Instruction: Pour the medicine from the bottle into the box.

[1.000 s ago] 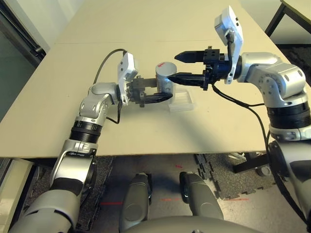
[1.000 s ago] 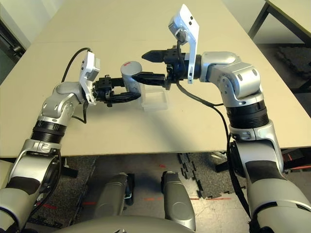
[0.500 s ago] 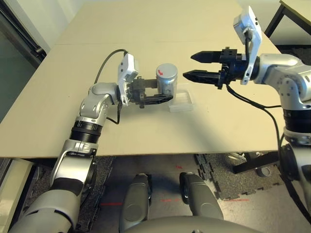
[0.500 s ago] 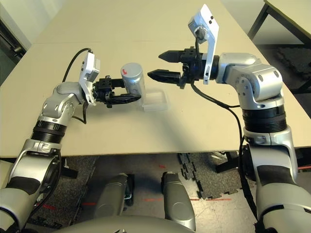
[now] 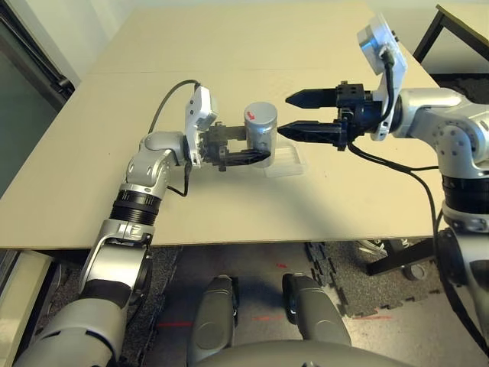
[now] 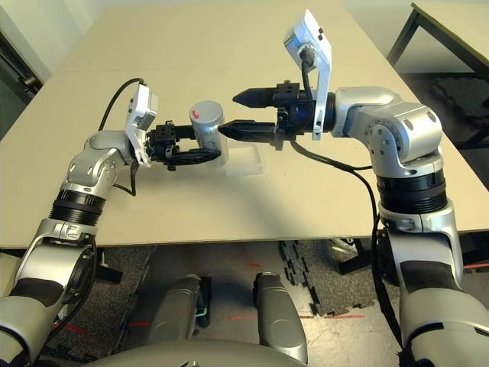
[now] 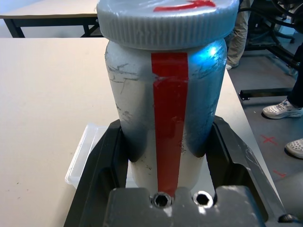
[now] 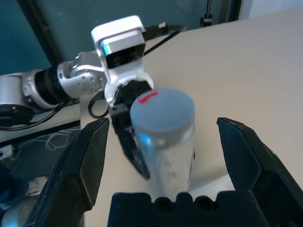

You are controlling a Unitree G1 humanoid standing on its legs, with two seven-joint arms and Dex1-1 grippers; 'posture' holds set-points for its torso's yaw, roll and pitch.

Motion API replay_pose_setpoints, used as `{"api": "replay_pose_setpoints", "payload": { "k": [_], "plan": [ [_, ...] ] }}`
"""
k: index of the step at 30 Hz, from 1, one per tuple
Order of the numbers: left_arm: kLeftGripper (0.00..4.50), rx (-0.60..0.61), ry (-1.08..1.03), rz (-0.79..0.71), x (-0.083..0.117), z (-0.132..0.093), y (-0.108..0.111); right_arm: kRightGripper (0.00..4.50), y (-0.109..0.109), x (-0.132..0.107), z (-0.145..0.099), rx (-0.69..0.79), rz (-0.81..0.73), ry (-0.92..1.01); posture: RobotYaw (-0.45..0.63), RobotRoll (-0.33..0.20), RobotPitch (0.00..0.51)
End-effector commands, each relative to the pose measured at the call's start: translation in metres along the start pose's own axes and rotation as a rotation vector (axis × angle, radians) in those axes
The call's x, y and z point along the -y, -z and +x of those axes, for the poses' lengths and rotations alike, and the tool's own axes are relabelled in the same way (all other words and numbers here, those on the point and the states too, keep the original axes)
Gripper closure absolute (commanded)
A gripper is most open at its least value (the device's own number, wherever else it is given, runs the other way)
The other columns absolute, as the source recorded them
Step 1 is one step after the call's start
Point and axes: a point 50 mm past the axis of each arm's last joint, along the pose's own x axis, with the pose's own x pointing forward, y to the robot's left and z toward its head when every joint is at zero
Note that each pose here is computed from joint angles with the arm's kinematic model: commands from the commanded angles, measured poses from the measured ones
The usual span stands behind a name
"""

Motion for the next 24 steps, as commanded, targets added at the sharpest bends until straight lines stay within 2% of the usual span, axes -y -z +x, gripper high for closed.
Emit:
{"api": "replay_pose_setpoints", "payload": {
  "k": [1, 18, 21, 24],
  "plan": [
    [1.99, -0.014, 0.011, 0.019, -0.001, 0.001, -0.003, 0.0, 0.0, 0.003, 0.006, -0.012, -0.025, 0.001, 0.01, 0.0, 0.116],
    [1.99, -0.018, 0.024, 0.015, 0.004, 0.004, 0.001, 0.0, 0.004, 0.002, 0.025, -0.047, -0.08, -0.05, 0.01, 0.0, 0.125],
    [1.99, -0.019, 0.025, 0.012, 0.004, 0.004, 0.002, 0.59, 0.004, 0.001, 0.026, -0.043, -0.08, -0.055, 0.01, 0.0, 0.125],
    [1.99, -0.024, 0.017, 0.005, 0.003, 0.002, 0.005, 1.66, 0.004, -0.001, 0.027, -0.051, -0.078, -0.074, 0.01, 0.0, 0.125]
  ]
}}
